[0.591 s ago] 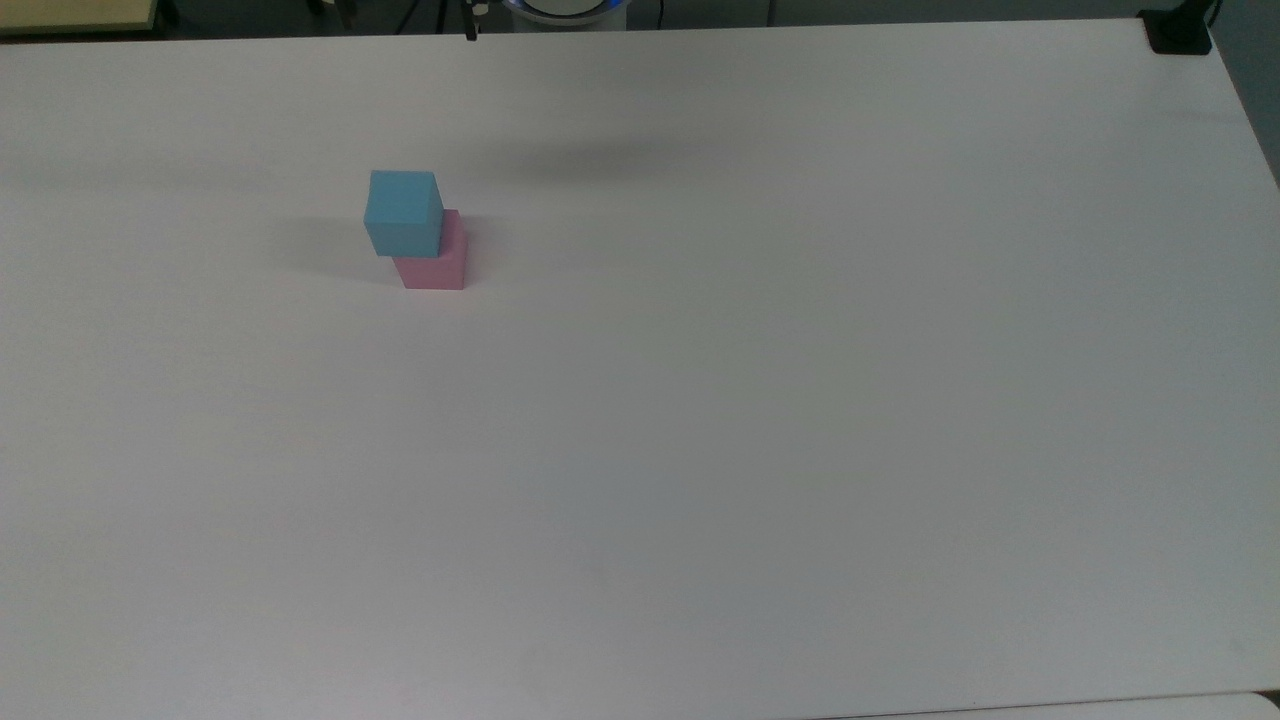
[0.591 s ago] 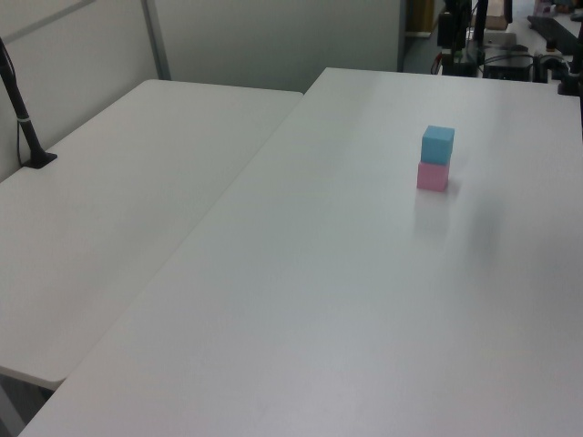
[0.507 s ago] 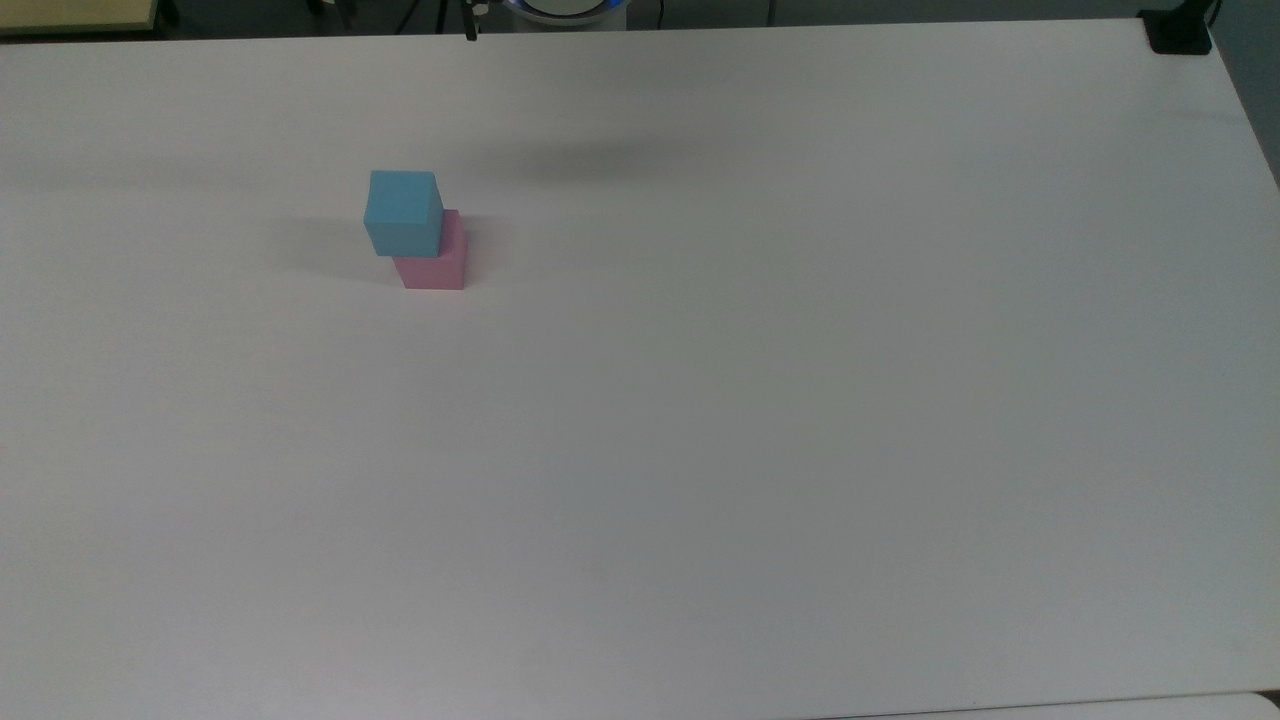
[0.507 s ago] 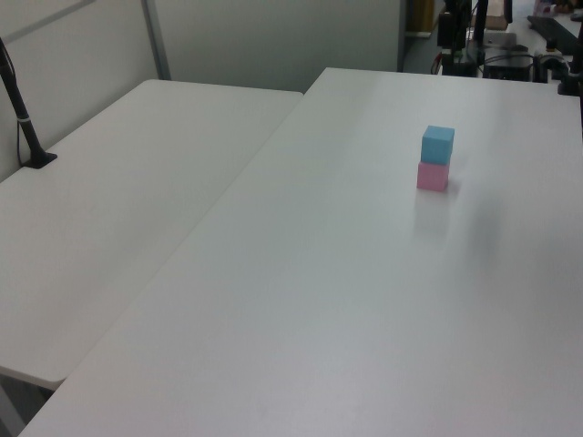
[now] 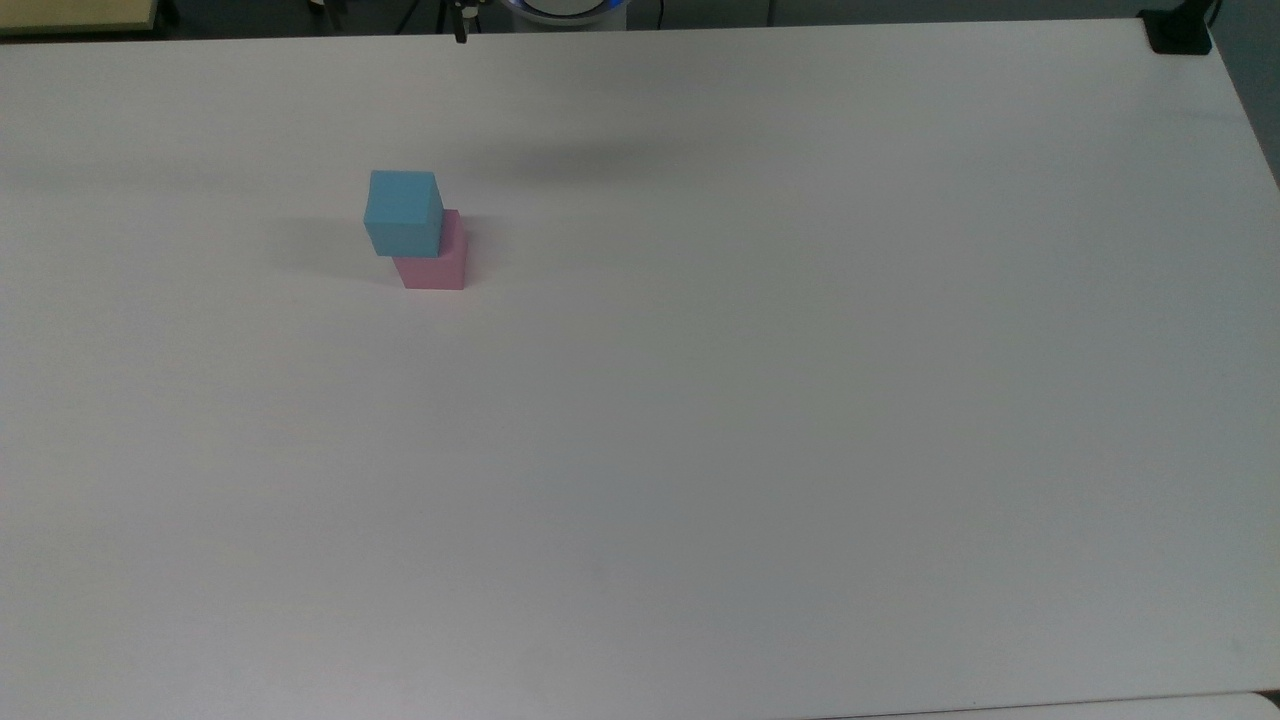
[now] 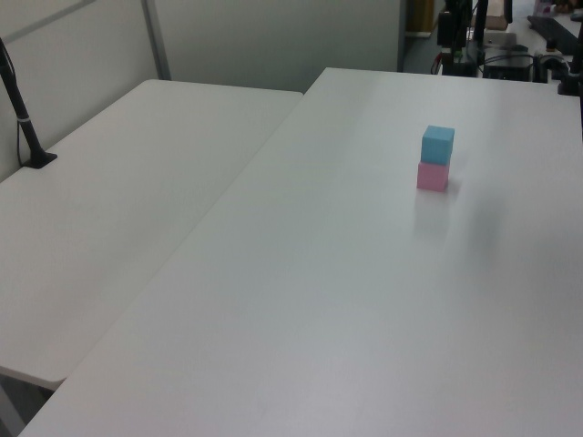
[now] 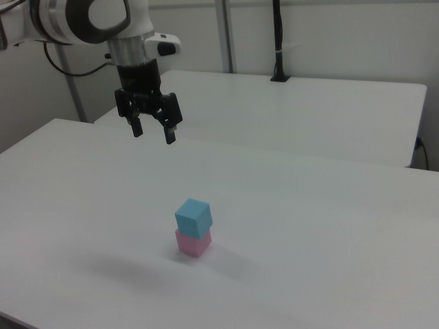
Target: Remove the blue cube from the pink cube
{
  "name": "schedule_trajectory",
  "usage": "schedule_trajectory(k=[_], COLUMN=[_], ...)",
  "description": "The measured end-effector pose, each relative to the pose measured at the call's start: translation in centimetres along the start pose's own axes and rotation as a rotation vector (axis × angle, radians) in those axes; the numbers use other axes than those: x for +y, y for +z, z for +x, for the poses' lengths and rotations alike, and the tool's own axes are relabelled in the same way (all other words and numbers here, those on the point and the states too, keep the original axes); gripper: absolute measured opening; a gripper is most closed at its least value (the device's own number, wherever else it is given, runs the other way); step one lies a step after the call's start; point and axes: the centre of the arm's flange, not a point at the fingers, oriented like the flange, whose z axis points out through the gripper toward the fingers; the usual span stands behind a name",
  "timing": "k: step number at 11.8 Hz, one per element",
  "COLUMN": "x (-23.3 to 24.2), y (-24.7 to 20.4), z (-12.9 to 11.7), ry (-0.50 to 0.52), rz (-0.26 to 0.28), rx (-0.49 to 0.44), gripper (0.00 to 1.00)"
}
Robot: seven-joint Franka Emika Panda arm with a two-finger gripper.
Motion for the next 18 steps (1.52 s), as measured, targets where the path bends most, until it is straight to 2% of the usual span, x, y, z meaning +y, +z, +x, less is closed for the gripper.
schedule_trajectory(k=[18], x=[1.3], y=[-0.4], z=[-0.1], ry=[0.023], rz=[0.000], rx=[0.009], gripper=[1.00])
